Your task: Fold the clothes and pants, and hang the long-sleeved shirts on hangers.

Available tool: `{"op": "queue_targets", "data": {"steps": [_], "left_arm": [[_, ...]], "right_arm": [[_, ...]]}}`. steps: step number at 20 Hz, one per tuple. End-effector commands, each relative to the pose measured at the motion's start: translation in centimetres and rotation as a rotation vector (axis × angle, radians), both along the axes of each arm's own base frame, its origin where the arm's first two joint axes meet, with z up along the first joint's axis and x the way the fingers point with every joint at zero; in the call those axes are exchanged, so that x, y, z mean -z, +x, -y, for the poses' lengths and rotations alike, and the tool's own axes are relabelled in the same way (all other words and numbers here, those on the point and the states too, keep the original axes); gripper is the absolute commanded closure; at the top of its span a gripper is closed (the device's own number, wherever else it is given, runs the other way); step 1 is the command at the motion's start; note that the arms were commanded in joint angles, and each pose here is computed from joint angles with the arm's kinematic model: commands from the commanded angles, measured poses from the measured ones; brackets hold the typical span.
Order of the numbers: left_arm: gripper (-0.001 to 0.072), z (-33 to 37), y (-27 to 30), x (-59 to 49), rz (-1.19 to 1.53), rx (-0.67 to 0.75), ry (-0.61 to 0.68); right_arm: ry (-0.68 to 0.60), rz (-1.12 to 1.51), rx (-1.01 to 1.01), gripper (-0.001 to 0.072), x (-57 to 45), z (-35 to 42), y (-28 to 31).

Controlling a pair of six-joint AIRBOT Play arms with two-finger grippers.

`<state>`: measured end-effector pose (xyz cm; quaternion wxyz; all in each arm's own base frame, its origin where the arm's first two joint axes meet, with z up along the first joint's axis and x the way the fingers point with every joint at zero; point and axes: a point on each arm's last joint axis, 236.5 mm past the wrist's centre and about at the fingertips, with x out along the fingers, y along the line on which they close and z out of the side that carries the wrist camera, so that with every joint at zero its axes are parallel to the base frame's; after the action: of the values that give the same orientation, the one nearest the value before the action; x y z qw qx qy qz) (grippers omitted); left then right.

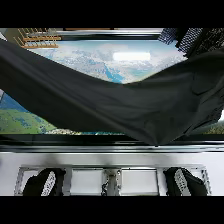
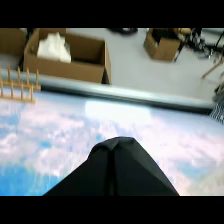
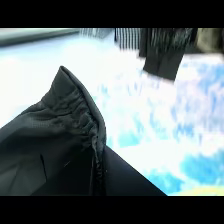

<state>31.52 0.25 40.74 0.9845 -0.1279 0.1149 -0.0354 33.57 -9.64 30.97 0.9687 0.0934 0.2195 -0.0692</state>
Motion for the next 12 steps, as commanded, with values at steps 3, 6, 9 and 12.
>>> {"op": "queue_targets", "data": {"steps": [3, 6, 9, 12], "left_arm": [[0.0704, -1.8, 11.0, 13.0, -0.361, 0.043, -0.106], [0.0439, -1.6, 17.6, 19.9, -0.440, 0.048, -0.150], [0.0084, -2.5, 19.4, 25.4, -0.555, 0.023, -0.199], [0.0084, -5.3, 16.9, 29.9, -0.723, -0.013, -0.178]], "right_arm": [[0.180, -0.297, -0.009, 0.0695, 11.1, 1.9, 5.3], [0.211, -0.264, 0.004, 0.0340, 14.4, 3.0, 10.6], [0.249, -0.229, 0.029, 0.0104, 15.0, 4.1, 12.1], [0.231, -0.253, 0.060, 0.0105, 14.6, 5.7, 10.1]]}}
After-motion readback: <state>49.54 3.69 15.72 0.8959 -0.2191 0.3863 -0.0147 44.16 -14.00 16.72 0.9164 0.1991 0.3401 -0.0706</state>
